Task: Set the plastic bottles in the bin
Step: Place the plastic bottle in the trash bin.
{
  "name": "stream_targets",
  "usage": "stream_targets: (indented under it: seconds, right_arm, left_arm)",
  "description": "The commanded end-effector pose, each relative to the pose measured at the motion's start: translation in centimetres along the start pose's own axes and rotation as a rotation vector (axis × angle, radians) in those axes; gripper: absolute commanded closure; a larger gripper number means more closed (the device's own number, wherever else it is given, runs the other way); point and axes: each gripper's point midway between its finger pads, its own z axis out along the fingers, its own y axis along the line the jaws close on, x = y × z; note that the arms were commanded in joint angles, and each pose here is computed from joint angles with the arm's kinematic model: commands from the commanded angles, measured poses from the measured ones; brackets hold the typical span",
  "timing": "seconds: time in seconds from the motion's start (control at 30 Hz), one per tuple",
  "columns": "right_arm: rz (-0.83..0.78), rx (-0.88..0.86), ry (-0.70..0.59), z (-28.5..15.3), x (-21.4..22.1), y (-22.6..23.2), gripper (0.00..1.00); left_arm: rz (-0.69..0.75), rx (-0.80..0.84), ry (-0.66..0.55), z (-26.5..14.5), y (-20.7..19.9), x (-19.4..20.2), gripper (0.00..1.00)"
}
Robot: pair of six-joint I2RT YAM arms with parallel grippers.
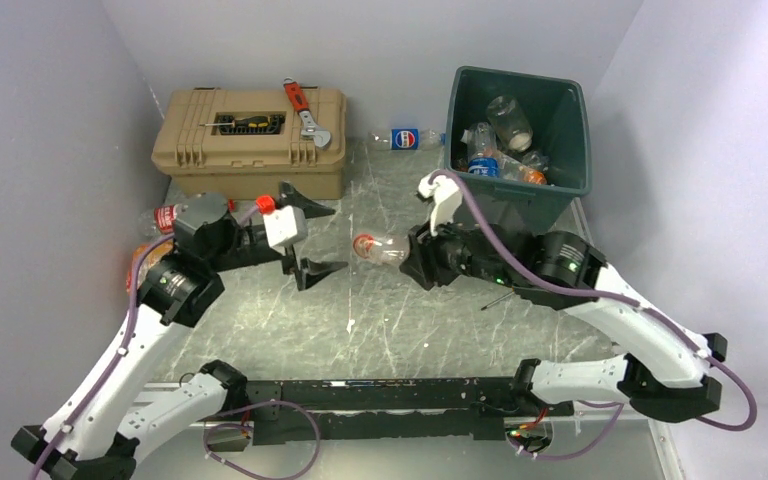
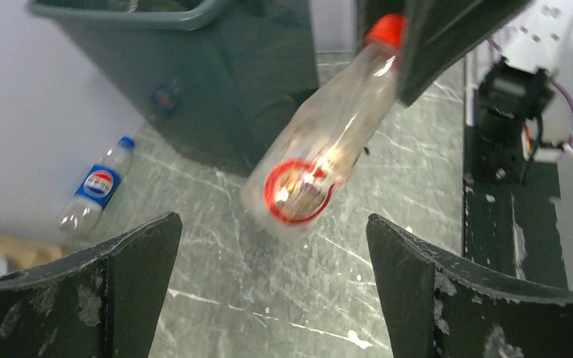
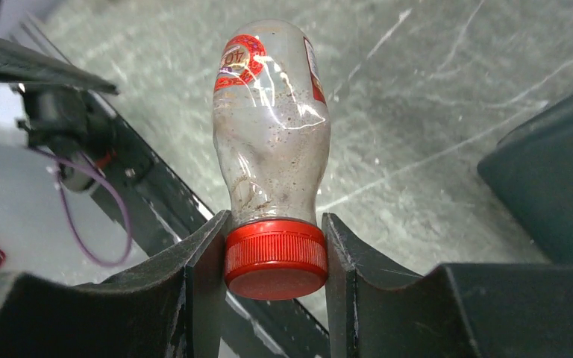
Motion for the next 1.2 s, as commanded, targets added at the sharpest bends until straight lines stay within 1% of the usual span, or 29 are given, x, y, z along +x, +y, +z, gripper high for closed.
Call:
stream_targets:
  seconds: [0.0,0.03,0.13,0.27,0.37,0.5,0.63,0.73,0.8,0.97,1.0,1.07,1.1,1.13,1.17]
  right_arm:
    - [-0.064,-0.049,0.12,0.4,1.9,0.9,1.0]
    - [-0.068,-0.055,0.127,0.8,1.8,1.1,1.0]
    - [-0.084,-0.068,0.14,1.5,1.1,1.7,1.0]
    - [-0.104,-0.077,0.143,1.6,-0.2,2.2,1.0]
    - [-0.114,-0.089,0.15,1.5,-0.6,2.6,1.0]
    - [-0.122,-0.111,0.145,1.1,-1.0,3.0,1.0]
    - [-0.123,-0.14,0.138,0.6,-0.9,3.4,1.0]
    - [-0.115,-0.168,0.124,0.3,-1.0,3.9,1.0]
    - [-0.11,-0.185,0.113,0.4,-1.1,4.2,1.0]
    - [-0.089,-0.204,0.068,0.3,-1.8,4.6,1.0]
    - [-0.08,-0.211,0.045,0.0,-2.2,4.7,0.86]
    - [-0.063,-0.225,-0.01,-0.3,-2.9,4.9,0.49]
    - [-0.05,-0.232,-0.055,-0.6,-3.5,4.9,0.36]
    - [-0.037,-0.245,-0.103,-0.9,-4.0,5.0,0.19]
    - [-0.022,-0.235,-0.158,-1.0,-4.4,4.7,0.08]
  left_arm:
    - [0.233,0.177,-0.068,1.2,-3.1,-1.7,0.01]
    - [0.236,0.216,-0.042,1.7,-4.1,-1.3,0.01]
    - [0.279,0.261,0.057,3.0,-5.4,0.2,0.01]
    - [0.327,0.274,0.211,4.3,-6.1,3.3,0.01]
    - [0.342,0.257,0.252,5.0,-5.9,4.8,0.01]
    - [0.35,0.189,0.255,5.8,-4.8,5.4,0.01]
    - [0.338,0.12,0.258,6.6,-3.6,5.8,0.1]
    - [0.315,0.11,0.247,7.2,-3.5,6.0,0.12]
    - [0.299,0.116,0.224,7.6,-3.8,5.9,0.17]
    - [0.275,0.112,0.19,7.9,-3.9,5.3,0.46]
    - [0.272,0.112,0.182,7.8,-4.0,5.1,0.52]
    - [0.264,0.114,0.148,7.7,-4.3,4.5,0.64]
    - [0.255,0.121,0.128,7.6,-4.6,4.2,0.7]
    - [0.238,0.13,0.103,7.5,-4.9,3.7,0.79]
    - [0.221,0.144,0.08,7.4,-5.4,3.3,0.86]
